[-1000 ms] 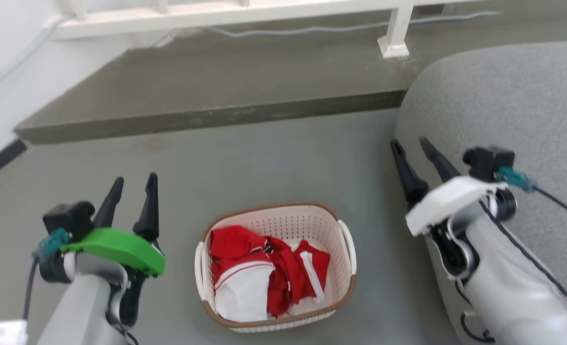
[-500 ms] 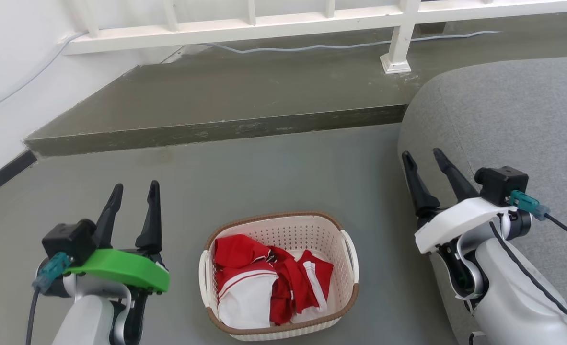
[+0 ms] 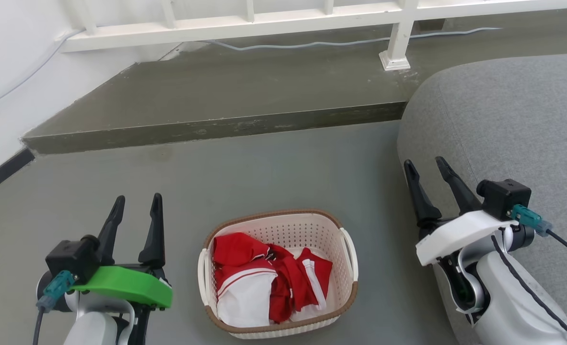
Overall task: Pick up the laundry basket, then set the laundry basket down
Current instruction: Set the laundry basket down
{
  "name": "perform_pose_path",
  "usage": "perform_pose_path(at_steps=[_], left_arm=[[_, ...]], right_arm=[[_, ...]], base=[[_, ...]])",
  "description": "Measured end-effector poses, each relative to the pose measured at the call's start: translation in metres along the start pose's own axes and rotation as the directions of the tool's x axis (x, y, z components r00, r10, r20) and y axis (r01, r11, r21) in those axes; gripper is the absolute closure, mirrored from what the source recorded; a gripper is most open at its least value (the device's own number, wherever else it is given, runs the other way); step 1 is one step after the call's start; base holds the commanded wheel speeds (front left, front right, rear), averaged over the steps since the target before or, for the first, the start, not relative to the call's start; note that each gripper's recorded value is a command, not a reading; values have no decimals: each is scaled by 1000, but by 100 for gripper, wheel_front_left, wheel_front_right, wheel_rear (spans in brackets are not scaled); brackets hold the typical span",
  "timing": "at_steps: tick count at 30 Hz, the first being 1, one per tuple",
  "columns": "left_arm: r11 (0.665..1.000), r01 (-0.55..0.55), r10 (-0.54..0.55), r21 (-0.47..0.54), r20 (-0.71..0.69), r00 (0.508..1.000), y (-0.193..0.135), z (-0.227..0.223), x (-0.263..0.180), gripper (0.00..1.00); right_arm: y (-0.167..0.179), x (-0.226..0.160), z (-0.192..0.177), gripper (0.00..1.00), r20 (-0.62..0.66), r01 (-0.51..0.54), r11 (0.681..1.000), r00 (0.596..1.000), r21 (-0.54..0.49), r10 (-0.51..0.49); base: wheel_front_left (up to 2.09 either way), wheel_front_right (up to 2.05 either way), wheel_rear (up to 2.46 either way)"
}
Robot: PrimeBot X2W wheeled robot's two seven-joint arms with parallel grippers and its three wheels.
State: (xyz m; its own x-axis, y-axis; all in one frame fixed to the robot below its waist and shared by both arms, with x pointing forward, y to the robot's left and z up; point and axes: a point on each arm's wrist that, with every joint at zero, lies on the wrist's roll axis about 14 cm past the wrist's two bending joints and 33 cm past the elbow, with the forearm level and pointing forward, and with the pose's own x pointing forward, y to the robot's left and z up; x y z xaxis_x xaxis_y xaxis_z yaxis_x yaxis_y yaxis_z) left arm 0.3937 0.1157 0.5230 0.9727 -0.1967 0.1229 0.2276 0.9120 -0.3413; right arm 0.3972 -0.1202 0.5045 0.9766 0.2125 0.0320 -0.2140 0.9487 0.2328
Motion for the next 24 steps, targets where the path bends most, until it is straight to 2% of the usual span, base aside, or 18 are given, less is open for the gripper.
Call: perform_pose_path(at_steps=[24], left_arm=[[1000,-11,11,29,-6,1000,0,-4,-8,0]], right_arm=[[2,-9,-6,0,-5,1,1000,1000,-2,-1]], base=[[0,0,0]])
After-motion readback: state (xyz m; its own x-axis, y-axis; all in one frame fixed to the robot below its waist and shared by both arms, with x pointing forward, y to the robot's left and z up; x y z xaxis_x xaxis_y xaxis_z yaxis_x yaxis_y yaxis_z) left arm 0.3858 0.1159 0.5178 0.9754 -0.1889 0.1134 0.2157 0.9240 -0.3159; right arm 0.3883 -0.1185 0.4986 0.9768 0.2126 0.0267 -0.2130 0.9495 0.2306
